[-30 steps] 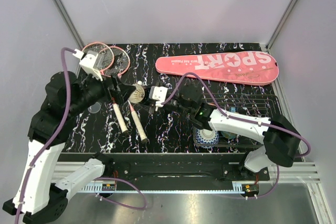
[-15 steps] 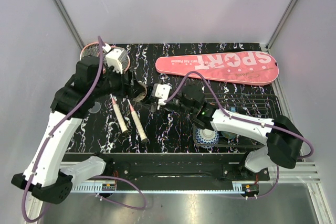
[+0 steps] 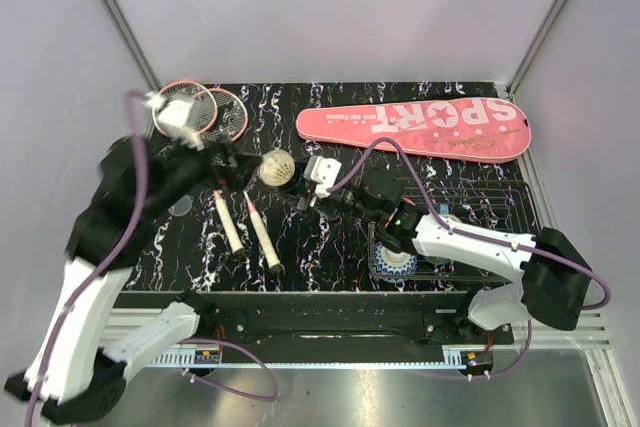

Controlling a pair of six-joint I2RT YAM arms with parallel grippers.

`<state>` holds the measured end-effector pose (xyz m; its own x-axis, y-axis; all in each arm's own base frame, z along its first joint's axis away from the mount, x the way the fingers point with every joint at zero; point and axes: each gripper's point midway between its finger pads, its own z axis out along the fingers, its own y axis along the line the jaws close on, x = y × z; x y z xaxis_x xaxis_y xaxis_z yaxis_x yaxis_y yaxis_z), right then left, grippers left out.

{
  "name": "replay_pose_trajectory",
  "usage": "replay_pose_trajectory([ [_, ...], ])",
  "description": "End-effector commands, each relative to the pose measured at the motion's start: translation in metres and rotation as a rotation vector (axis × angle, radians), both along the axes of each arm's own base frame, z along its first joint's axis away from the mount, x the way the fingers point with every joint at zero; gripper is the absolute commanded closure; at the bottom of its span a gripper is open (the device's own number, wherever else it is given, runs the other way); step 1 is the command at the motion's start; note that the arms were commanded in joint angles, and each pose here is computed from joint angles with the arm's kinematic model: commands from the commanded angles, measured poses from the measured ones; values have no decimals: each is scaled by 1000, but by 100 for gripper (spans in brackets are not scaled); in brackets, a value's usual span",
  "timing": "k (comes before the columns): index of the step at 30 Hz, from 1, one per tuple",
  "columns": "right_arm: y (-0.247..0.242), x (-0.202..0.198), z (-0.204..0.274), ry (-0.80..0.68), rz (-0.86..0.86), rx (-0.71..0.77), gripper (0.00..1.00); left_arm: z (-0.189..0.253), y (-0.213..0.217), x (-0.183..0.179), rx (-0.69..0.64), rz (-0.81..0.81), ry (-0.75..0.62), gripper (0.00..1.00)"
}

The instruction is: Pack up the badminton gear

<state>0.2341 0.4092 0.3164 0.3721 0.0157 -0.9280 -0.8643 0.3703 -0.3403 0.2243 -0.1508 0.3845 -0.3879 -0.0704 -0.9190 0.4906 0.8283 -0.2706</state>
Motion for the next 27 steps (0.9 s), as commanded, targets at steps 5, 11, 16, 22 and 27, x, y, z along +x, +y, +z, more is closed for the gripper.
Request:
replay_pose_trajectory([
  [5, -46, 20, 44, 179, -214, 247, 60, 49, 77, 4, -266, 457, -297, 1],
  [11, -60, 15, 52, 291, -235, 307, 60, -21, 70, 69, -186, 557, -32, 1],
  [16, -73, 13, 54, 274, -258, 322, 60, -119, 49, 146, -157, 426, 280, 7],
  [22, -80, 6, 62, 242, -242, 318, 59, -200, 17, 206, 0, 326, 488, 13],
  [27, -89, 5, 65, 228, -258, 325, 59, -228, 16, 238, 206, 358, 550, 15],
])
